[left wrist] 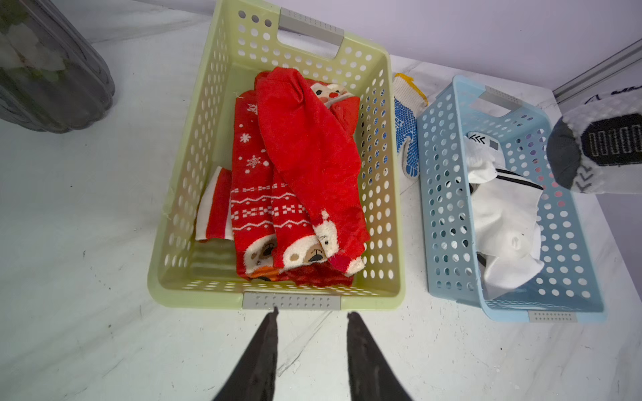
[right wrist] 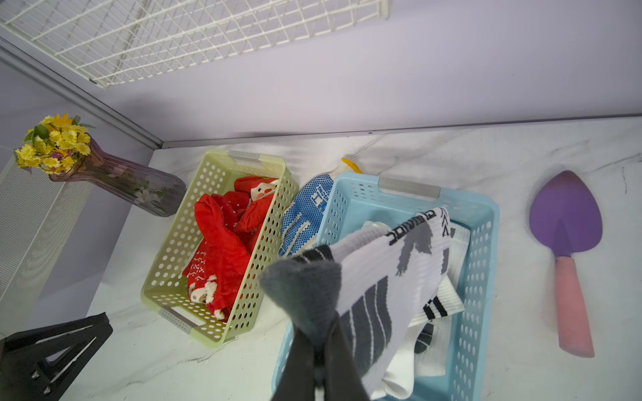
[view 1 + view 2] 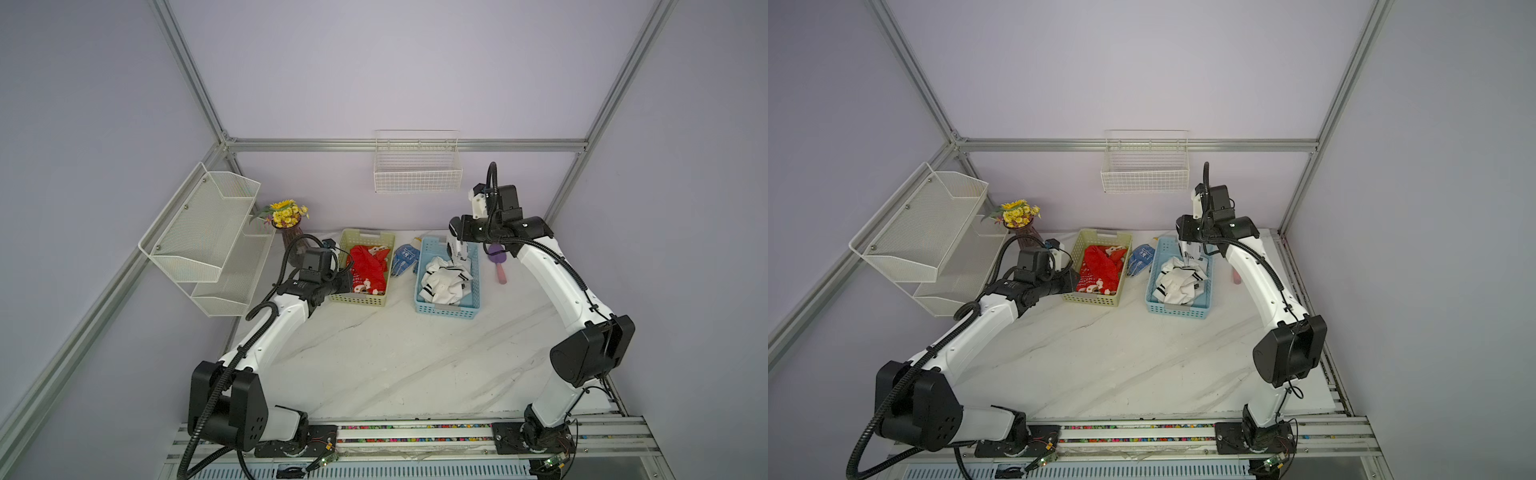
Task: Sort the socks into the basket by color
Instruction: Place the sock in the bin.
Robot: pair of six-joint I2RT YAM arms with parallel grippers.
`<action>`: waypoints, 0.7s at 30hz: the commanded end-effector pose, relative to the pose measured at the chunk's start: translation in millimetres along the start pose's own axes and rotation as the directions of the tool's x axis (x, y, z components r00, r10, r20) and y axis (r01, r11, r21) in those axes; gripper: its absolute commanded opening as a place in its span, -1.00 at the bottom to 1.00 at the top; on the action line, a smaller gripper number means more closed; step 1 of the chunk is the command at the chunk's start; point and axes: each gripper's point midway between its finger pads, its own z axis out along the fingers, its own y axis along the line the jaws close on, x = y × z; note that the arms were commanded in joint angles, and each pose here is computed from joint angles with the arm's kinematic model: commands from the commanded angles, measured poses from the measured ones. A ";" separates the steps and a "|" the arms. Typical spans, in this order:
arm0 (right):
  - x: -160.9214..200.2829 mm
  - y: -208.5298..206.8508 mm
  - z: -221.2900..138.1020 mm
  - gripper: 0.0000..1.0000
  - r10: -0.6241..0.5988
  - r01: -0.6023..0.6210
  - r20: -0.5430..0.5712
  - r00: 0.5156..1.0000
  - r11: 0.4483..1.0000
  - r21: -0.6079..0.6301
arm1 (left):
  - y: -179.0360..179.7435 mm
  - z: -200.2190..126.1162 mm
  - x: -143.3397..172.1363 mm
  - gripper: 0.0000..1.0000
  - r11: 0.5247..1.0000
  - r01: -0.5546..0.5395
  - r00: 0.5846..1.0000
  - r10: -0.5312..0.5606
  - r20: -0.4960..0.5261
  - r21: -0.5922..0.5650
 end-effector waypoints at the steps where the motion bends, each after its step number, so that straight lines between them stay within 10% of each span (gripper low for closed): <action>1: -25.2 -6.0 0.7 -1.00 -0.060 0.059 0.065 0.996 0.998 0.012 | -2.8 -0.1 -8.0 -0.32 1.000 0.010 0.999 -0.011 0.031 0.022; 21: 17.2 -50.2 52.2 -1.00 -0.263 0.269 -0.067 0.963 0.957 0.109 | -6.2 0.0 -6.6 -0.32 0.999 0.029 0.999 -0.030 0.024 0.038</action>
